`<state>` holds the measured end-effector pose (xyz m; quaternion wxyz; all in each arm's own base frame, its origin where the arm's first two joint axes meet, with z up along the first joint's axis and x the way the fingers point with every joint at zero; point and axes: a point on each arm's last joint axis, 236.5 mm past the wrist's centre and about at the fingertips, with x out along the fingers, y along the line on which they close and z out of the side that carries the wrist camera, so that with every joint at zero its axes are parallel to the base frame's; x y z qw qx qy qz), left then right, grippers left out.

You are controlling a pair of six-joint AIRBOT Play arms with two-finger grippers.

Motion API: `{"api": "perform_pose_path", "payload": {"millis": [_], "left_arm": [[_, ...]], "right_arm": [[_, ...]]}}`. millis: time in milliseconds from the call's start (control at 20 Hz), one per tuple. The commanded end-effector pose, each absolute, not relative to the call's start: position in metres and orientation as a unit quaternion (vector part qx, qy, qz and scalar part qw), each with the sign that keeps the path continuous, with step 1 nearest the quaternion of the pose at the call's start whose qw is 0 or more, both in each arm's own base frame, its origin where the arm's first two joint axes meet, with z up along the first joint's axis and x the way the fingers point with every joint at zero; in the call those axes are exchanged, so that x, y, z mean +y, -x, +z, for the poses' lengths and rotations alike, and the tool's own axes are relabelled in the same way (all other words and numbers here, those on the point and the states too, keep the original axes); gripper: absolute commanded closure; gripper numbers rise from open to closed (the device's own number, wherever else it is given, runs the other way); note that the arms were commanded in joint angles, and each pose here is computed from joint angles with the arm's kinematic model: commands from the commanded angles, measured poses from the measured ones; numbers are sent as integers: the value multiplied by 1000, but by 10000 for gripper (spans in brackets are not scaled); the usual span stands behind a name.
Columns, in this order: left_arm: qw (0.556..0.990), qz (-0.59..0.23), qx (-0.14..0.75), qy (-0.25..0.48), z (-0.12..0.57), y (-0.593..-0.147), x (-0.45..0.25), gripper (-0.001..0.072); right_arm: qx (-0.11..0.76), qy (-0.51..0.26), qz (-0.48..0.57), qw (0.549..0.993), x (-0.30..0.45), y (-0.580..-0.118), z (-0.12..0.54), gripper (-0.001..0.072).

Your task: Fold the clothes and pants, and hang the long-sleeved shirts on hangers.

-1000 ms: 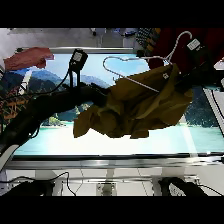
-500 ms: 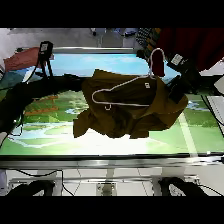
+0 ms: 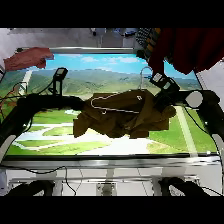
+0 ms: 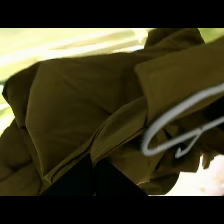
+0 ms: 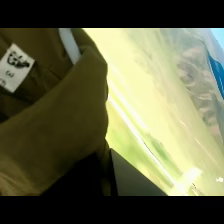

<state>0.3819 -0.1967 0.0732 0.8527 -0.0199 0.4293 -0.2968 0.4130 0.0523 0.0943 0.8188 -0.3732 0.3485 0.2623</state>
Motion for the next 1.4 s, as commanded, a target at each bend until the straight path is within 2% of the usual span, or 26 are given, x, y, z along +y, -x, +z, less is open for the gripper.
{"api": "perform_pose_path", "payload": {"millis": [0, 350, 600, 950, 1200, 1350], "left_arm": [[854, -293, 429, 20, 66, -380, -197, 677], [883, -284, 370, 55, 104, -394, -196, 677], [887, -288, 355, 70, 119, -392, -197, 678], [887, -301, 344, 62, 143, -371, -193, 678], [887, -302, 345, 62, 142, -371, -193, 678], [874, -305, 374, 61, 115, -377, -203, 678]], "right_arm": [[365, 394, 214, 816, 24, -419, 86, 662], [350, 474, 179, 788, -2, -430, 96, 662], [344, 442, 148, 815, -6, -438, 103, 662], [360, 440, 82, 819, -48, -439, 110, 662], [345, 408, 125, 836, -7, -440, 106, 661], [356, 404, 162, 827, 15, -431, 96, 659]]}}
